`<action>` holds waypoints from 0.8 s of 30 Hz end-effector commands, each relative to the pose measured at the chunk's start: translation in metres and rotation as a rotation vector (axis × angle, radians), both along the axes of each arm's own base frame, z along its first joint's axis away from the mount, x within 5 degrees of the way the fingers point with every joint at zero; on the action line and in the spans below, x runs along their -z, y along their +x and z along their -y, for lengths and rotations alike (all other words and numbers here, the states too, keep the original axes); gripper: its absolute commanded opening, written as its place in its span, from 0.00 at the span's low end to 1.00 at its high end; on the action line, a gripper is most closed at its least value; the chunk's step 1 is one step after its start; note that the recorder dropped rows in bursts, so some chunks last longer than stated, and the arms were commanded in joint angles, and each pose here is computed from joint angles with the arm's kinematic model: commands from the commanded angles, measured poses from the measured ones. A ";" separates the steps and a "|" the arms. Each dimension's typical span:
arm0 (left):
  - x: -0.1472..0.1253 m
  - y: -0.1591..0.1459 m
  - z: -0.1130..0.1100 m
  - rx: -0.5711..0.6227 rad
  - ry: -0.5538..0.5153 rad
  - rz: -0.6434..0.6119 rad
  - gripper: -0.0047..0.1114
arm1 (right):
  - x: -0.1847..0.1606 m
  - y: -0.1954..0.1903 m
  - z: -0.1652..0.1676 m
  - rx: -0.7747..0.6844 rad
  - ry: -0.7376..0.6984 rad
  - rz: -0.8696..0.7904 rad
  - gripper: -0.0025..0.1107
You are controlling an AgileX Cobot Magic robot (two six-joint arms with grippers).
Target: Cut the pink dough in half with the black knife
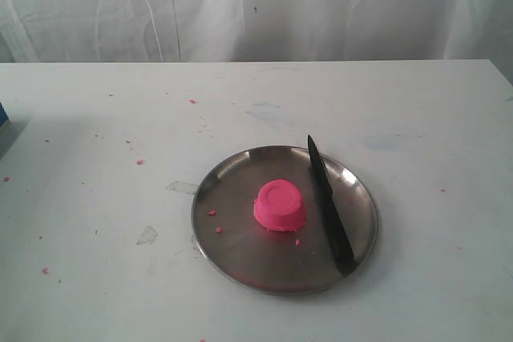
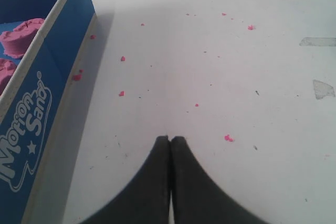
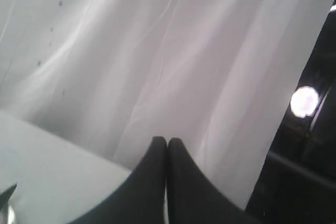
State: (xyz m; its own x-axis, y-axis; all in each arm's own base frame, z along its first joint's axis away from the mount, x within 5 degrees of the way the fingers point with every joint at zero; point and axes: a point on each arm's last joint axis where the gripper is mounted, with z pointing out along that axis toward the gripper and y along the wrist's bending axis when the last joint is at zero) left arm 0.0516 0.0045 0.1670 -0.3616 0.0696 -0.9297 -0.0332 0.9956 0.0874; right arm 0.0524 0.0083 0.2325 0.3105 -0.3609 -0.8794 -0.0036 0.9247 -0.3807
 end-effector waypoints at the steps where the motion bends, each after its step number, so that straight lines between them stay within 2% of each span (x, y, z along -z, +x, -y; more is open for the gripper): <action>1: 0.001 0.000 0.000 -0.003 -0.008 0.000 0.04 | -0.019 -0.010 -0.004 -0.067 0.055 0.240 0.02; 2: 0.001 0.000 0.000 -0.003 -0.008 0.000 0.04 | -0.023 -0.012 -0.003 -0.103 0.139 0.274 0.02; 4: 0.001 0.000 0.000 -0.003 -0.008 0.000 0.04 | -0.021 -0.010 0.000 -0.113 0.239 0.238 0.02; 7: 0.001 0.000 0.000 -0.003 -0.008 0.000 0.04 | -0.006 -0.003 0.001 -0.035 0.141 0.069 0.02; 11: 0.001 0.000 0.000 -0.003 -0.008 0.000 0.04 | -0.011 -0.005 0.001 -0.052 0.162 0.123 0.02; 12: 0.001 0.000 0.000 -0.003 -0.008 0.000 0.04 | -0.014 -0.006 0.001 -0.067 0.204 0.150 0.02; 13: 0.001 0.000 0.000 -0.003 -0.008 0.000 0.04 | -0.017 -0.007 0.004 -0.097 0.353 0.178 0.02; 15: 0.001 0.000 0.000 -0.003 -0.008 0.000 0.04 | -0.017 -0.007 0.009 -0.110 0.507 0.175 0.02; 18: 0.001 0.000 0.000 -0.003 -0.008 0.000 0.04 | -0.014 -0.004 0.013 -0.097 0.630 0.132 0.02; 24: 0.001 0.000 0.000 -0.003 -0.008 0.000 0.04 | 0.000 0.022 0.011 -0.024 0.608 -0.077 0.02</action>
